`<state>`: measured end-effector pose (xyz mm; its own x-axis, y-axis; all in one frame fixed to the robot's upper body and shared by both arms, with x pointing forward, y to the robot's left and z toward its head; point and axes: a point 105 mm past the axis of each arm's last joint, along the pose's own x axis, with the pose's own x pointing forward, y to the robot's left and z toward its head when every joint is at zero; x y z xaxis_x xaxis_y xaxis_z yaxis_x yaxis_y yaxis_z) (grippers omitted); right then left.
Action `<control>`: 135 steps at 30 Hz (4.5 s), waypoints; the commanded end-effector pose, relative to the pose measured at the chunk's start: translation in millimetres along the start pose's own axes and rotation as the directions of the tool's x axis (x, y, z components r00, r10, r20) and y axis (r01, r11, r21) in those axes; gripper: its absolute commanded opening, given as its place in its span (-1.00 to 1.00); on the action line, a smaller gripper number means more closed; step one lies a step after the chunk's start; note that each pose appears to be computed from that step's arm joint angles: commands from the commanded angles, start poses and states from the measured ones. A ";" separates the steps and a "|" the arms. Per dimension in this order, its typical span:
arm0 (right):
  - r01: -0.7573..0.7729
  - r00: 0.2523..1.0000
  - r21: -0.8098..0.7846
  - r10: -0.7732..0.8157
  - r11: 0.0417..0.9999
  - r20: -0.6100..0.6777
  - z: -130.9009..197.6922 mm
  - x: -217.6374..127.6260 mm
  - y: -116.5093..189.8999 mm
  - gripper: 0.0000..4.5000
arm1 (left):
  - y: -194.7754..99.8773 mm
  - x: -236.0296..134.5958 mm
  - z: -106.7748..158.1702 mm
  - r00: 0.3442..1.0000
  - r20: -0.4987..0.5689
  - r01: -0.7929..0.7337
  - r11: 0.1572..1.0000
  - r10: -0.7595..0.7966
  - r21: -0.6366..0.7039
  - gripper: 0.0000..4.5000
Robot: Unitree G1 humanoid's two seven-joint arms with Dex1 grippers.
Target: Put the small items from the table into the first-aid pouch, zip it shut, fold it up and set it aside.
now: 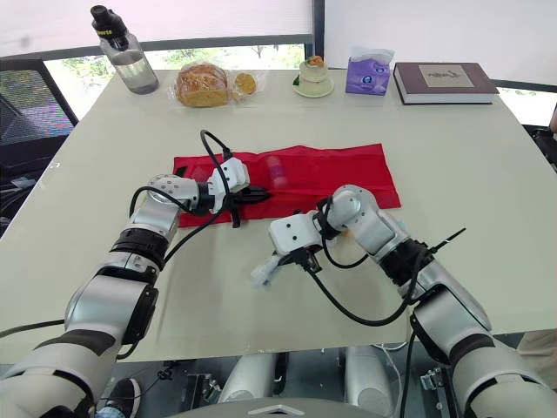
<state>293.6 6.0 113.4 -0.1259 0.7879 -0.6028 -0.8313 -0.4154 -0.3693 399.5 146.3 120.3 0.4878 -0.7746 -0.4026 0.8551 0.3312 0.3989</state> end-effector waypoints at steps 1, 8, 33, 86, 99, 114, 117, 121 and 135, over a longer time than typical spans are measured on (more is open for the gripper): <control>0.170 0.980 0.064 -0.176 0.983 0.094 20.4 -48.1 -7.0 -1.00 | 6.7 -6.2 1.9 0.999 0.016 -0.038 0.999 0.038 0.001 -1.00; 0.527 0.849 0.261 -0.510 0.808 -0.136 -23.3 -139.8 4.3 -1.00 | 2.0 -2.7 1.1 0.999 0.018 -0.027 1.000 0.027 0.008 -1.00; 0.859 0.476 0.486 -0.596 0.159 -0.647 -126.2 -249.2 123.8 0.75 | 1.8 4.4 22.6 0.997 0.076 -0.027 0.996 0.020 0.090 -1.00; 0.736 0.617 0.595 -0.682 0.324 -0.392 -49.2 -102.8 11.2 -0.99 | -14.6 21.6 45.2 0.986 0.168 -0.011 1.000 0.010 0.008 -1.00; 0.765 0.520 0.627 -0.718 0.150 -0.463 -61.8 -94.6 -22.9 -0.99 | -23.9 27.1 57.6 0.977 0.212 -0.022 1.000 0.026 -0.021 -1.00; 0.751 0.388 0.659 -0.780 -0.041 -0.491 -60.4 -87.2 -40.7 -0.99 | -24.6 32.9 62.4 0.977 0.214 -0.019 1.000 0.022 -0.016 -1.00; 0.744 0.405 0.667 -0.778 -0.024 -0.480 -57.7 -77.7 -44.1 -0.99 | -26.4 34.5 64.3 0.975 0.219 -0.014 1.000 0.017 -0.015 -1.00; 0.710 0.442 0.704 -0.782 0.006 -0.440 -46.8 -58.4 -55.0 -0.99 | -28.8 36.9 68.0 0.973 0.232 -0.008 1.000 0.011 -0.014 -1.00; 0.699 0.335 0.708 -0.829 -0.100 -0.448 -52.4 -57.0 -83.1 -0.79 | -35.9 45.9 72.1 0.970 0.244 0.021 1.000 -0.018 -0.010 -1.00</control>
<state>394.7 -30.3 121.7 0.8674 0.4035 -0.2912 -0.3829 0.9150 0.1272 380.5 69.7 129.8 0.4387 -0.8669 -0.2365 0.8743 0.3509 0.3353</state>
